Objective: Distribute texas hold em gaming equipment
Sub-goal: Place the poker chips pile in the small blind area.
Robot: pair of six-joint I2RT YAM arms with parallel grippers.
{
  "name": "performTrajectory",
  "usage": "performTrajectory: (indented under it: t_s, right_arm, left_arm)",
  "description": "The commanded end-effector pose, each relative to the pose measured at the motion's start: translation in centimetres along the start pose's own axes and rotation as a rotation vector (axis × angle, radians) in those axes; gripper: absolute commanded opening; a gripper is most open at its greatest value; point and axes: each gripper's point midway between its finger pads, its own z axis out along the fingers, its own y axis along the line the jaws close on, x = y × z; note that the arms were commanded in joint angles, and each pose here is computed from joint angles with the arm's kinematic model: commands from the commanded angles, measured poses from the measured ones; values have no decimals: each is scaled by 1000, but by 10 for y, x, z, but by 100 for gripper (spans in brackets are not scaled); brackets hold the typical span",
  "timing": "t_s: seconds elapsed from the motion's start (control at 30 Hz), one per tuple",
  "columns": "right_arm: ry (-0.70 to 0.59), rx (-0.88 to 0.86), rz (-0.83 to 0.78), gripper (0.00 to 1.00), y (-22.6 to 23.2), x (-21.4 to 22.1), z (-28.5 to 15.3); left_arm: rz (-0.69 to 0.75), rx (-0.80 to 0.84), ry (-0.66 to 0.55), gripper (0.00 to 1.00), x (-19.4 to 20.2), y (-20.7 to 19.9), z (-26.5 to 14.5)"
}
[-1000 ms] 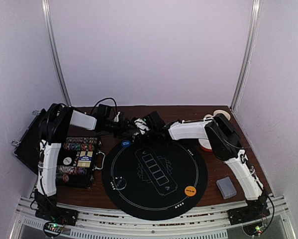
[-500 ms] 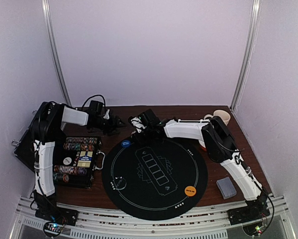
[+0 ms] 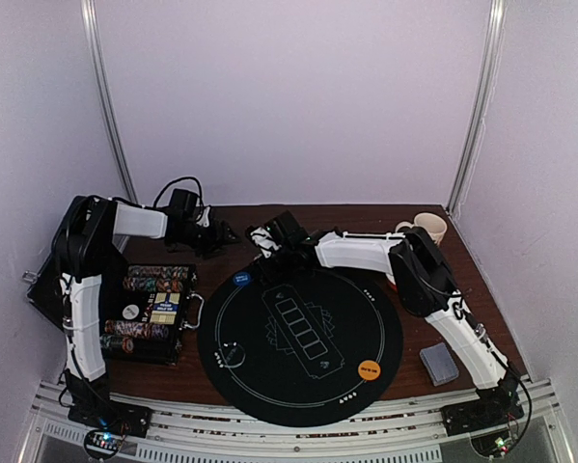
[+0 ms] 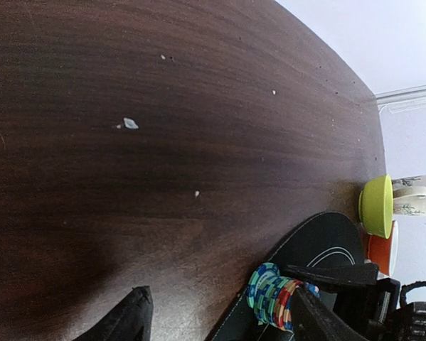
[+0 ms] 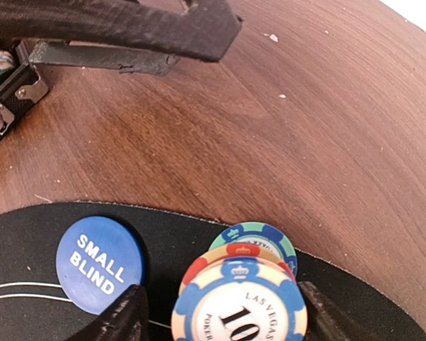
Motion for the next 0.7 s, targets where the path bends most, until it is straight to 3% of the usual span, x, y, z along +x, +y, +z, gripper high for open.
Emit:
performTrajectory:
  t_s: [0.0,0.03,0.07,0.1,0.4,0.67]
  right_arm:
    - [78,26,3,80,-7,25,9]
    - [74,29,3,85,-8,24,8]
    - [67,32,1,97,-9,21,7]
    - [62,34,-3,100,-9,18,6]
    - [-25,47,-28,100,-10,-22,-22]
    - [-113,9,-56,100,0,-71,-76]
  left_arm:
    - [49,3,-41,69,-14,-11,-15]
    - [52,-3,-44,69,-15,-12,-16]
    - [59,-5,-46,69,-16,-12,-18]
    - [68,-6,-50,69,-17,-14,-20]
    - [178,-53,-83,70,-35,-32,-45]
    - [276,-232,-88,69,-32,-38,-105]
